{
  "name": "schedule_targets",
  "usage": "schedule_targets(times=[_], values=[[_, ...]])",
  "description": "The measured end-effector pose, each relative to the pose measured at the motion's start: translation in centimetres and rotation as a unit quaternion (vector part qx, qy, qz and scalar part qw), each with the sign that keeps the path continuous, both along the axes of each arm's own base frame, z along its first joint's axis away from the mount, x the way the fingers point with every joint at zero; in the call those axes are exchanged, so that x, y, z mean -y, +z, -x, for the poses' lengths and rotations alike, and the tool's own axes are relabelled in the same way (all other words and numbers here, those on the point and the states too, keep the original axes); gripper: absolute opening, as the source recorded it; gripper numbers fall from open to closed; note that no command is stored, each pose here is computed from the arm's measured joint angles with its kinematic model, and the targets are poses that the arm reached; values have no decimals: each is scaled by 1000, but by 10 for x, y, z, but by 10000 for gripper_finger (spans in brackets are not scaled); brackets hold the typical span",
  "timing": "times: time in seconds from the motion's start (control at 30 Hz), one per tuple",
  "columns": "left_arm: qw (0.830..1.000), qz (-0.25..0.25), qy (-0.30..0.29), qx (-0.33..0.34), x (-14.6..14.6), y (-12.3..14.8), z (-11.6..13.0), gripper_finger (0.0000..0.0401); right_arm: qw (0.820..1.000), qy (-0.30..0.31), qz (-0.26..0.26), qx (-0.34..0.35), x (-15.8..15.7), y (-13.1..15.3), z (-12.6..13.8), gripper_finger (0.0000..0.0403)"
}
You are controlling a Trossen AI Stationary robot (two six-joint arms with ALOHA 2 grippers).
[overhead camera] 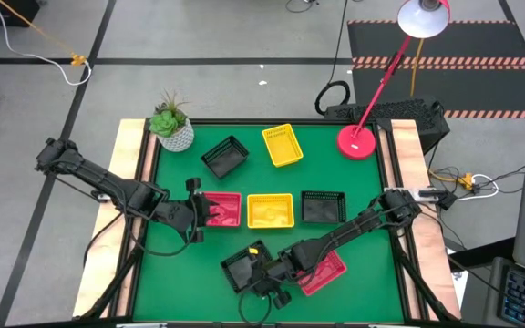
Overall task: Stack baskets by color
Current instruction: Stack the bottom black bin on top of the black bin
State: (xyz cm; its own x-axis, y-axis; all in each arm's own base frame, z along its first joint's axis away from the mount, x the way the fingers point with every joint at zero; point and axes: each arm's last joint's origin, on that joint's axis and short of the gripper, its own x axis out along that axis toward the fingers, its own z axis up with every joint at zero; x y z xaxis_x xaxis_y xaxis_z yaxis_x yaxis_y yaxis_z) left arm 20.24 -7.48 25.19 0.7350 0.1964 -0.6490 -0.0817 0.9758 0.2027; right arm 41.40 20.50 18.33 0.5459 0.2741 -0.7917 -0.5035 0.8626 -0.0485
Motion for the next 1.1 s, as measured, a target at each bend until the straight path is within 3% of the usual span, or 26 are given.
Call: schedule_targets(times=[0.2,0.47,0.73,1.1], values=[[1000,0,0,0,0,0,0,129,1000,0,3,-6,1,-6,2,70],[1000,0,0,0,0,0,0,129,1000,-8,2,-15,3,-16,6,10],[1000,0,0,0,0,0,0,129,1000,-8,-1,-8,3,-11,6,4],[1000,-1,-1,0,0,0,0,129,999,-17,-22,18,4,32,18,3]])
